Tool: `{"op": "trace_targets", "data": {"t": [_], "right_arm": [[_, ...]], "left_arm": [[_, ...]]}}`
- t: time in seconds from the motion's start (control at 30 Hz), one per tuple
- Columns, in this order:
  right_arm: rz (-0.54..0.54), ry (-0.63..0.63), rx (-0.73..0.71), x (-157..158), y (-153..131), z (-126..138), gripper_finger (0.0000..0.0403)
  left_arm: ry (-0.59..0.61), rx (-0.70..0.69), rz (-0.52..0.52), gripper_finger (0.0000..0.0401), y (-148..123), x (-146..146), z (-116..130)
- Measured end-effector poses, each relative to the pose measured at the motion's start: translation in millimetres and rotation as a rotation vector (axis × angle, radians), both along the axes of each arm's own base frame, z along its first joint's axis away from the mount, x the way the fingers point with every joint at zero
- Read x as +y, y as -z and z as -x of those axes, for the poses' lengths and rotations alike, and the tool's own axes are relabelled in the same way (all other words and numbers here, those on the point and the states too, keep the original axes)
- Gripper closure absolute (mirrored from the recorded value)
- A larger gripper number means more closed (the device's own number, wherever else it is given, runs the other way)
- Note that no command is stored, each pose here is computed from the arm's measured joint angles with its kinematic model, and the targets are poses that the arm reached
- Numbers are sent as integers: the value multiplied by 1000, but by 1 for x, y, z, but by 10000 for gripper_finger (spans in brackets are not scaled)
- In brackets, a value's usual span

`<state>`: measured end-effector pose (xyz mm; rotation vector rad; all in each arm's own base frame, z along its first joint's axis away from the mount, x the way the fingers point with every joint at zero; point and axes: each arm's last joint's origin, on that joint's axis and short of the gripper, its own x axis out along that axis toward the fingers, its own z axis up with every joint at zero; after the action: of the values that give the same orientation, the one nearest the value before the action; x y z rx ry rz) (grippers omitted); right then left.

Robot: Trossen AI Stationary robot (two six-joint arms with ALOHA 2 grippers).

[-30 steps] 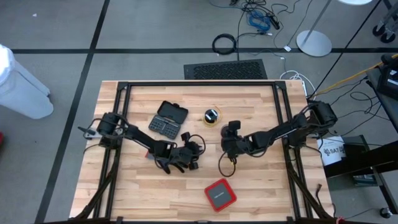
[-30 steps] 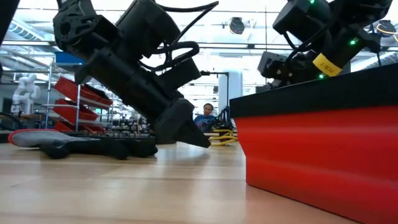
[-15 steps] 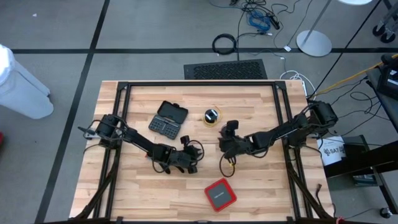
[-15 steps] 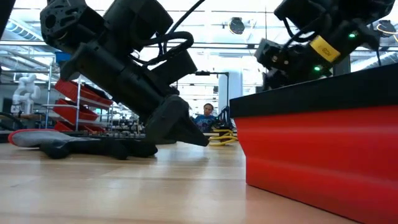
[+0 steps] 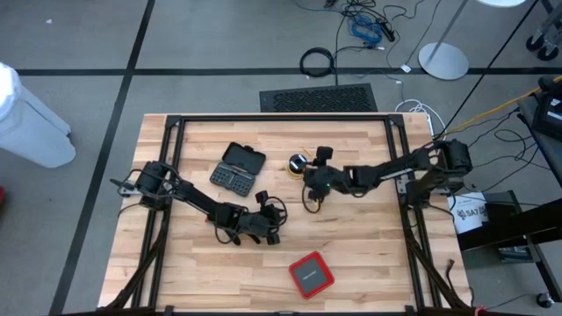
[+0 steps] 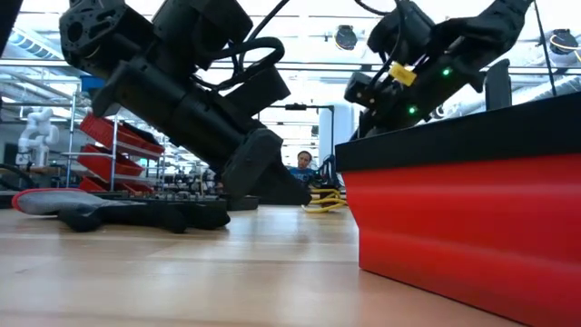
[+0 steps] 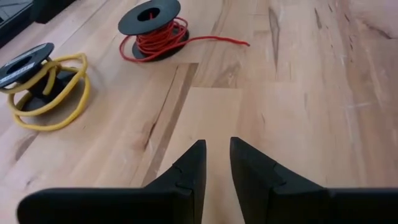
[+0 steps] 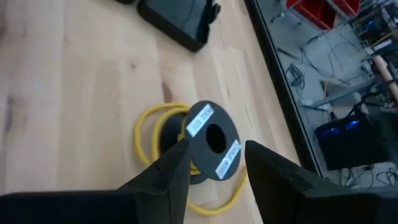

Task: Coil cords
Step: Uncoil the yellow wire from the spool

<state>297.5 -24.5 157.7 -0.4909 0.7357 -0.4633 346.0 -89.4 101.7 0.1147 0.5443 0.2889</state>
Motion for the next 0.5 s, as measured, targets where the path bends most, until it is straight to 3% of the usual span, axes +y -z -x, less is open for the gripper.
{"op": "trace_targets", "data": {"t": [0.17,0.5], "right_arm": [[-61,-36,16,-11,5,-11,261],[10,35,225,-24,21,-53,262]], "left_arm": [[1,0,1,321,0,0,0],[18,4,0,321,0,-6,2]]}}
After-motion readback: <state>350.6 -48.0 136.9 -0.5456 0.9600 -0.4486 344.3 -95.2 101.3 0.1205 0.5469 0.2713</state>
